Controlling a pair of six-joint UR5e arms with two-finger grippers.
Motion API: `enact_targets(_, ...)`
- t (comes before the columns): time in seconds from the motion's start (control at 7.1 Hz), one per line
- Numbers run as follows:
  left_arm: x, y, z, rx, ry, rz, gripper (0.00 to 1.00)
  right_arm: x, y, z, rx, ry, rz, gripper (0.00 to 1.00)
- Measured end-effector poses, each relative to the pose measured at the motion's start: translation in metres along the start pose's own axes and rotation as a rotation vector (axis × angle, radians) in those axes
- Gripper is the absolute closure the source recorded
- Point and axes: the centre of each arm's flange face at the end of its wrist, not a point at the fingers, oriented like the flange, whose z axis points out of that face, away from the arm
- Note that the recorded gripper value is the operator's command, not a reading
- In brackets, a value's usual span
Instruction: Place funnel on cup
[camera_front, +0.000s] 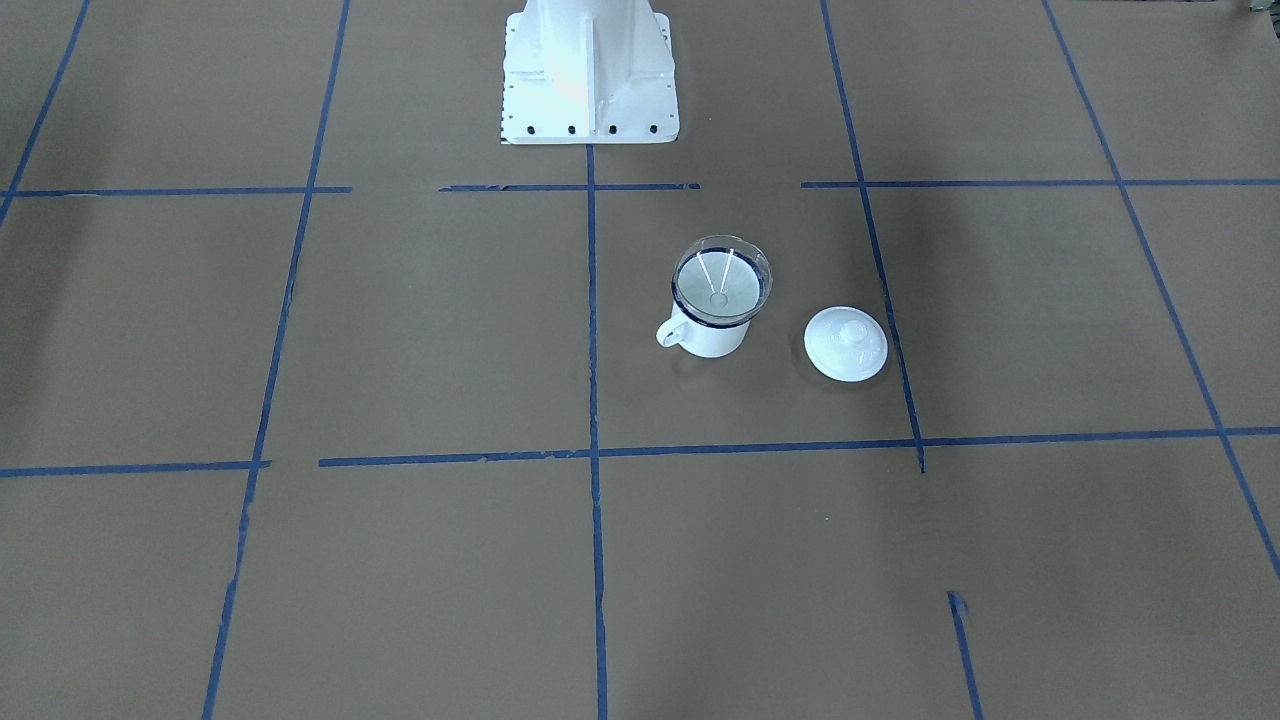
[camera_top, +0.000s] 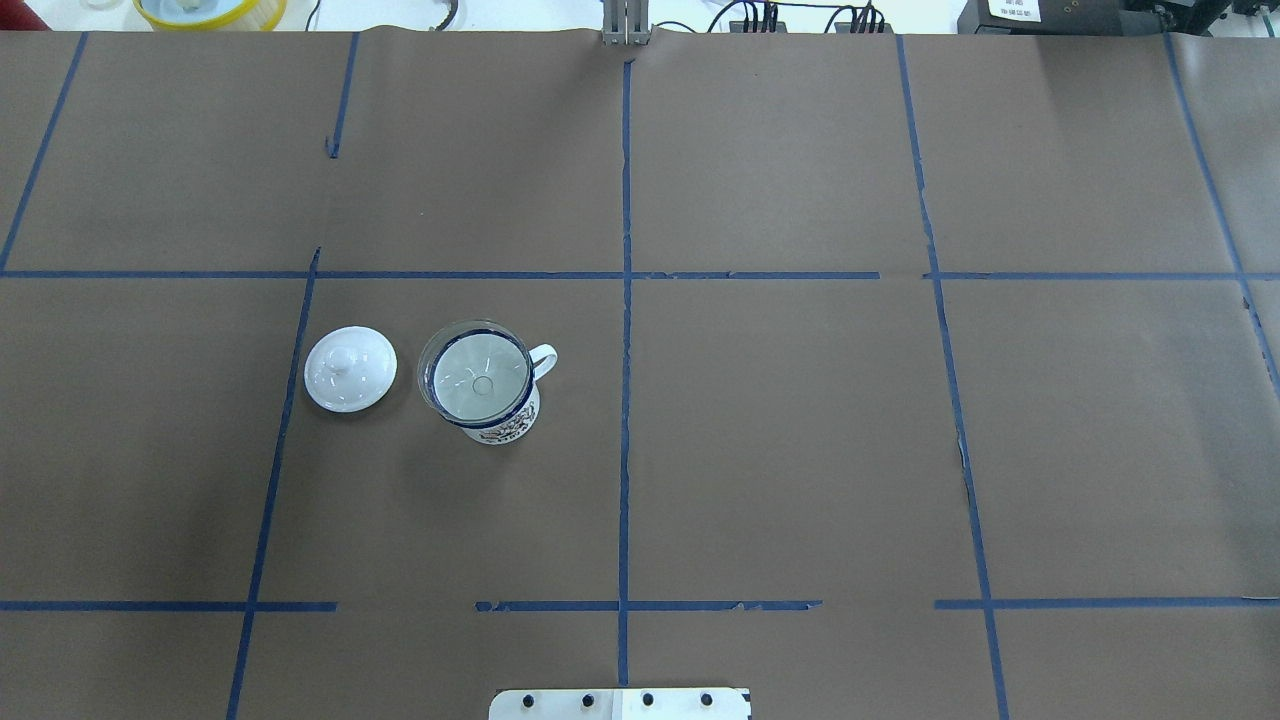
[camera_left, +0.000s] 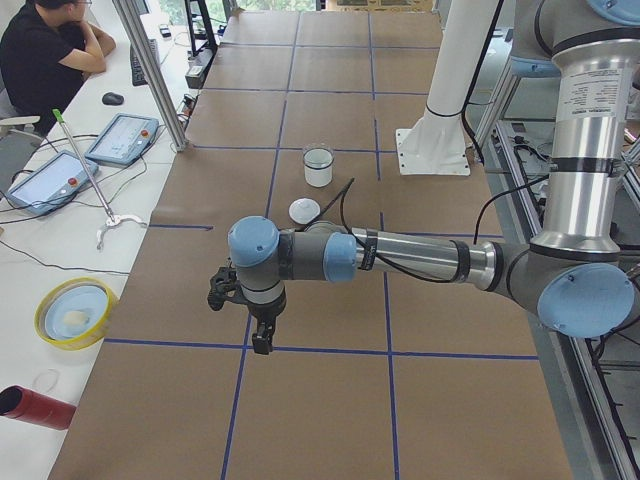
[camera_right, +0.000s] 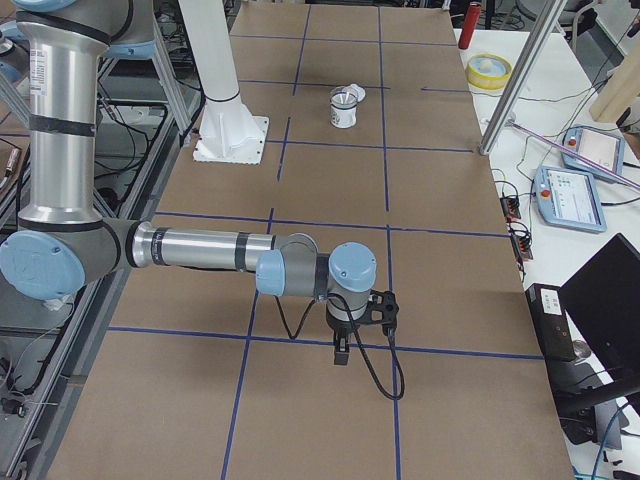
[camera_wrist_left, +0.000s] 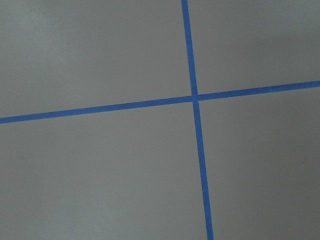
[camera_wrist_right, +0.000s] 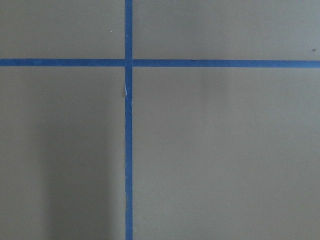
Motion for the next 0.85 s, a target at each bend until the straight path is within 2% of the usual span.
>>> enact_targets(0.42,-0.0067,0.0137,0.0105,-0.044,0.018,-0.042,0.00,0.0001,0.0002,0.0001,0.000,0.000,0.000,0.00)
enact_targets(0.85,-0.0050,0.0123,0.0097,-0.047,0.024,-0.044,0.00,0.0003,0.0005,0.0004,-0.001,0.000,0.001,0.00)
